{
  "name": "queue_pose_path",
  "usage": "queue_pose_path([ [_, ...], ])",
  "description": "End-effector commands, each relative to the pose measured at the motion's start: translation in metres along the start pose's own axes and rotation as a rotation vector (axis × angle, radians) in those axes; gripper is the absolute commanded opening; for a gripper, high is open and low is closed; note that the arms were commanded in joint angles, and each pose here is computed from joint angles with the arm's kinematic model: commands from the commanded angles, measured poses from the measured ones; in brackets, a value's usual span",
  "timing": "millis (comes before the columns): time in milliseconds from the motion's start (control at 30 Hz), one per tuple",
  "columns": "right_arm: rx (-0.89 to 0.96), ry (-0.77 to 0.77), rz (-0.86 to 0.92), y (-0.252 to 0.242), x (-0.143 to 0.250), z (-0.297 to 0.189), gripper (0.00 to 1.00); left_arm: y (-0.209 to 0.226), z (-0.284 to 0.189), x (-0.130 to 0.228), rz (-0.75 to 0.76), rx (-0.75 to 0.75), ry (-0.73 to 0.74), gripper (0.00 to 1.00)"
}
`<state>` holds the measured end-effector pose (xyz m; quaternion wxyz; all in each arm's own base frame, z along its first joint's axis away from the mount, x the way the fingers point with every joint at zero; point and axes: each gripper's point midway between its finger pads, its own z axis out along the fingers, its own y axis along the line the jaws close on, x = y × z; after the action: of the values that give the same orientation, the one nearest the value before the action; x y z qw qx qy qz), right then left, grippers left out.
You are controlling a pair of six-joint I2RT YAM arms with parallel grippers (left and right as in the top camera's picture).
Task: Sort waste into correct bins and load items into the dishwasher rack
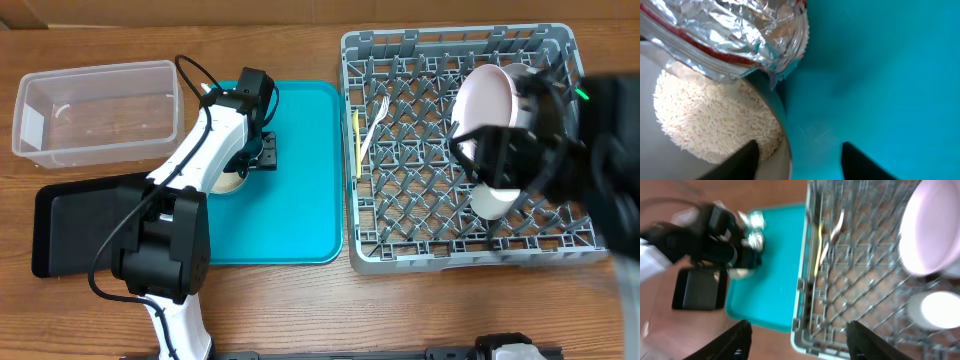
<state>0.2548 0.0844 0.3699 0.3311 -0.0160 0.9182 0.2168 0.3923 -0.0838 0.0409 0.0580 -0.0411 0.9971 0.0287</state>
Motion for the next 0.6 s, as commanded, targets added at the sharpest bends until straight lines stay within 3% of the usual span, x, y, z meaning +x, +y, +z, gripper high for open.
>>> queue_pose_path([
  [0, 0.042, -0.253, -0.077, 0.011, 0.003, -0.072, 0.72, 0.0, 0.006, -0.003, 0.008, 0.01, 0.002, 0.4],
  [67, 0.02, -0.337, -0.078, 0.019, 0.011, -0.099, 0.76, -0.001, 0.006, -0.006, 0.007, 0.014, -0.012, 0.31],
  [133, 0.017, -0.351, -0.081, 0.021, 0.019, -0.107, 0.76, -0.001, 0.007, -0.006, 0.007, 0.014, -0.012, 0.45],
  [300, 0.034, -0.306, -0.065, 0.016, 0.026, -0.102, 0.77, 0.005, 0.011, -0.005, -0.002, 0.0, -0.01, 0.27],
  [433, 0.034, -0.305, -0.064, 0.016, 0.027, -0.102, 0.76, 0.007, 0.019, -0.008, -0.011, -0.002, -0.013, 0.21],
  [467, 0.035, -0.302, -0.063, 0.016, 0.028, -0.101, 0.76, 0.006, 0.021, -0.006, -0.011, 0.004, -0.001, 0.21],
  [567, 0.037, -0.292, -0.06, 0.015, 0.03, -0.101, 0.76, 0.006, 0.026, -0.003, -0.009, 0.001, 0.017, 0.37],
])
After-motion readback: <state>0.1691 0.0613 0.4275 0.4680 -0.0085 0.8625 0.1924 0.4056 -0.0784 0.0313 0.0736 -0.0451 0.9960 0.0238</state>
